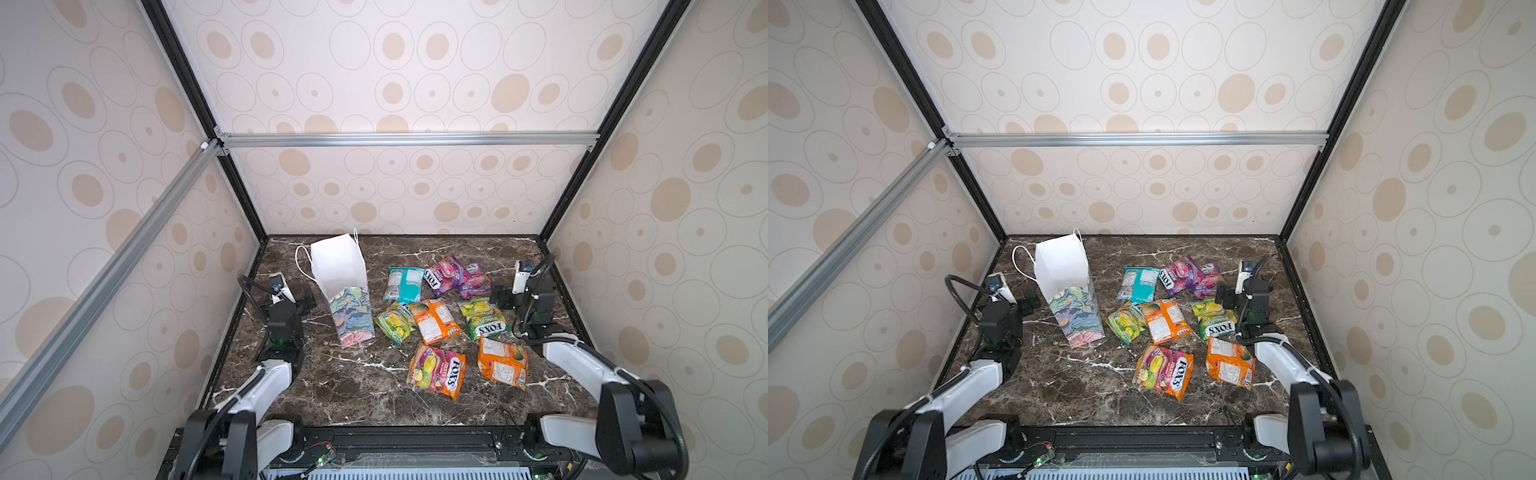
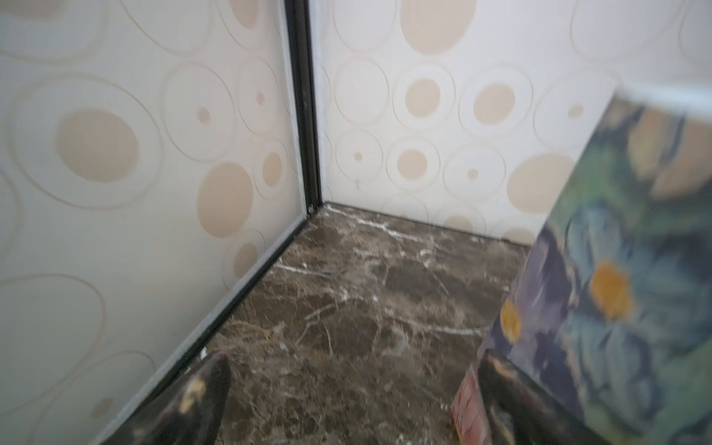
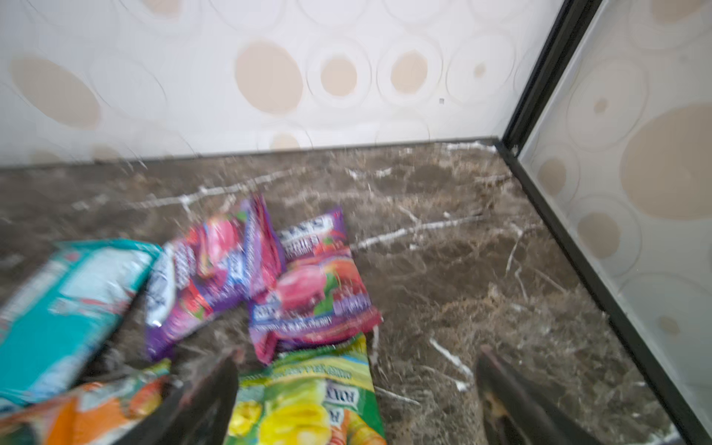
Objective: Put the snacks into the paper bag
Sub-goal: 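Raise the left gripper to the bag handle while the right reaches toward the candy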
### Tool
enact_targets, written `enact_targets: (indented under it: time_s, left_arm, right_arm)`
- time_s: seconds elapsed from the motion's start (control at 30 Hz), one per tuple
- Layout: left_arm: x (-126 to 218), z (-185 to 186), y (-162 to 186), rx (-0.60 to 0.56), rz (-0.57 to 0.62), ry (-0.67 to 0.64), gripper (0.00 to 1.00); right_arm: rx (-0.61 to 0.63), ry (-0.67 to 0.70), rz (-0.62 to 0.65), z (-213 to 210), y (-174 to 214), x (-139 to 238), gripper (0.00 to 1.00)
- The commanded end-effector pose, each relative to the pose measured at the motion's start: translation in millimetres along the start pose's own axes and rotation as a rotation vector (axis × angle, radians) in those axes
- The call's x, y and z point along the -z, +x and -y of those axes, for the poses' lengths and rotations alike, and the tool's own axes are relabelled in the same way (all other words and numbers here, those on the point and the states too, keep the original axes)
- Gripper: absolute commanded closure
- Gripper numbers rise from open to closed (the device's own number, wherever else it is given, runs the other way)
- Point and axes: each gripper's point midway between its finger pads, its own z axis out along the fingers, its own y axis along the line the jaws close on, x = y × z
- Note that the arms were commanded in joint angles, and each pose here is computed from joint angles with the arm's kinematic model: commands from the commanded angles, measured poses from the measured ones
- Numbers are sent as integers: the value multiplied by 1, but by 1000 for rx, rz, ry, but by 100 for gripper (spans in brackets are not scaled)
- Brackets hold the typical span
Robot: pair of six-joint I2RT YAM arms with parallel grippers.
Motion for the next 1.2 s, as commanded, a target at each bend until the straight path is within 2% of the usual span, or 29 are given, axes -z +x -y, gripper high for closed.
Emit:
enact_targets:
  time_s: [0.0, 0.13, 0.2, 0.33, 0.47, 0.57, 0.67, 0.8, 0.93, 1.17]
  left_arm:
    - [29, -23, 5, 83, -256, -118, 0]
    - [60, 2, -31, 116, -351, 41, 0]
    - [74, 9, -45, 101, -370, 104, 0]
    - [100, 15, -95, 97, -287, 187, 0]
    - [114, 29, -131, 100, -188, 291, 0]
    - [116, 54, -137, 76, -193, 426, 0]
    - [114, 68, -144, 52, -201, 492, 0]
    - [113, 72, -164, 34, -146, 506, 0]
    - [114, 78, -176, 10, -111, 536, 0]
    - [92, 91, -161, -46, -147, 566, 1]
  right_arm:
    - [-27, -80, -154, -36, 1, 41, 9]
    - [-25, -215, -144, -79, -33, 94, 9]
    - [-29, -331, -137, -103, -46, 118, 12]
    - [4, -488, -138, -144, -56, 153, 14]
    - [68, -574, -166, -176, -55, 167, 16]
    - [140, -598, -197, -195, -51, 172, 18]
    - [188, -626, -210, -209, -48, 179, 19]
    - [193, -650, -228, -215, -44, 184, 19]
    - [222, -612, -295, -211, -29, 179, 21]
    - [235, -576, -432, -204, -3, 178, 20]
